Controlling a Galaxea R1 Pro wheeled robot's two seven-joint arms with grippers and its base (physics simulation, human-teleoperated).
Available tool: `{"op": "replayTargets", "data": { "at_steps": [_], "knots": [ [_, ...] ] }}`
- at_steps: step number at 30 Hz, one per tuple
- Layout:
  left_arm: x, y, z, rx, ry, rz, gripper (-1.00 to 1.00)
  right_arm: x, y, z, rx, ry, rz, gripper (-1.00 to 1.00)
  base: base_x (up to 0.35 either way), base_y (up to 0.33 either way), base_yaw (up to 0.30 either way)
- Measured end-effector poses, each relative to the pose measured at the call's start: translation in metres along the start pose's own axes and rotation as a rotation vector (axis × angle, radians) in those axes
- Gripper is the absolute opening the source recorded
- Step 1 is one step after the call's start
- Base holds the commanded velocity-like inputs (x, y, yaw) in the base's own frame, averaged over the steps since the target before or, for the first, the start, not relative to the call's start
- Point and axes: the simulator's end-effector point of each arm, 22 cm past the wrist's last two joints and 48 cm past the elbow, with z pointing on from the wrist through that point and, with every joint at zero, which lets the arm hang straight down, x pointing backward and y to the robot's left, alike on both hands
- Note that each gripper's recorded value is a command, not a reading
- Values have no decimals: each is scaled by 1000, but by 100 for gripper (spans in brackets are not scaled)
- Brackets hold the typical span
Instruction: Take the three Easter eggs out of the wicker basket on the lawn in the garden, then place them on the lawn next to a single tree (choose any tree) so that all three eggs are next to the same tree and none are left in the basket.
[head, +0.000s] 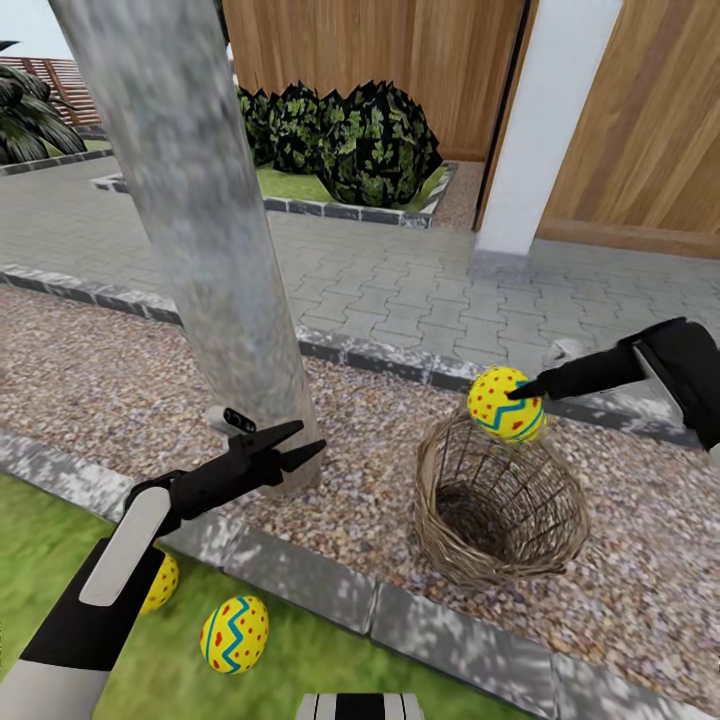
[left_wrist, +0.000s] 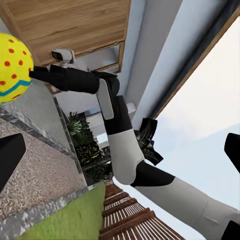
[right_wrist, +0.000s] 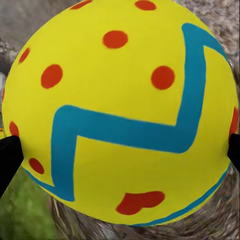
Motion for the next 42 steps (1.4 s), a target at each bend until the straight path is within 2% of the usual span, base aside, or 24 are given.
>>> {"op": "replayTargets", "data": {
  "at_steps": [3, 5, 9, 12, 13, 16, 18, 21, 24, 26, 28, 29, 30, 32, 35, 36, 39, 42],
  "knots": [
    [-3, -9, 2, 6, 3, 6, 100, -17, 24, -7, -114, -72, 42, -100, 0, 0, 0],
    [-6, -20, 2, 34, 3, 9, 100, -25, 40, -10, -191, -108, 72, -100, 0, 0, 0],
    [-14, -42, -4, 88, 6, 22, 100, -31, 66, -10, -303, -142, 116, -100, 0, 0, 0],
    [-21, -65, -12, 154, 9, 34, 100, -25, 103, 23, -372, -108, 126, -100, 0, 0, 0],
    [-23, -70, -14, 164, 11, 37, 100, -28, 112, 31, -374, -103, 123, -100, 0, 0, 0],
    [-24, -76, -18, 174, 17, 41, 100, -31, 144, 70, -357, -81, 112, -100, 0, 0, 0],
    [-25, -83, -21, 203, 16, 41, 100, -23, 157, 98, -313, -57, 114, -100, 0, 0, 0],
    [-25, -86, -23, 217, 15, 40, 100, -7, 174, 127, -284, -23, 124, -100, 0, 0, 0],
    [-25, -86, -23, 218, 15, 39, 100, 11, 187, 147, -273, 12, 127, -100, 0, 0, 0],
    [-25, -86, -23, 218, 14, 39, 100, 22, 195, 158, -256, 42, 107, -100, 0, 0, 0],
    [-26, -86, -23, 218, 14, 39, 100, 35, 205, 167, -239, 86, 53, -100, 0, 0, 0],
    [-26, -86, -23, 218, 14, 40, 100, 36, 225, 171, -255, 99, 4, -100, 0, 0, 0],
    [-26, -86, -23, 218, 14, 39, 100, 38, 240, 176, -266, 106, -16, -100, 0, 0, 0],
    [-25, -86, -23, 218, 14, 39, 100, 50, 245, 185, -246, 125, -28, -100, 0, 0, 0],
    [-25, -86, -22, 219, 14, 38, 100, 63, 274, 199, -257, 161, -75, -100, 0, 0, 60],
    [-25, -85, -23, 217, 14, 38, 100, 78, 278, 208, -235, 189, -92, -100, 0, 0, 247],
    [-25, -85, -22, 218, 14, 39, 100, 90, 282, 217, -207, 203, -92, -100, 0, 0, 279],
    [-25, -86, -22, 218, 14, 38, 100, 100, 293, 224, -210, 213, -88, -100, 0, 0, 291]
  ]
}}
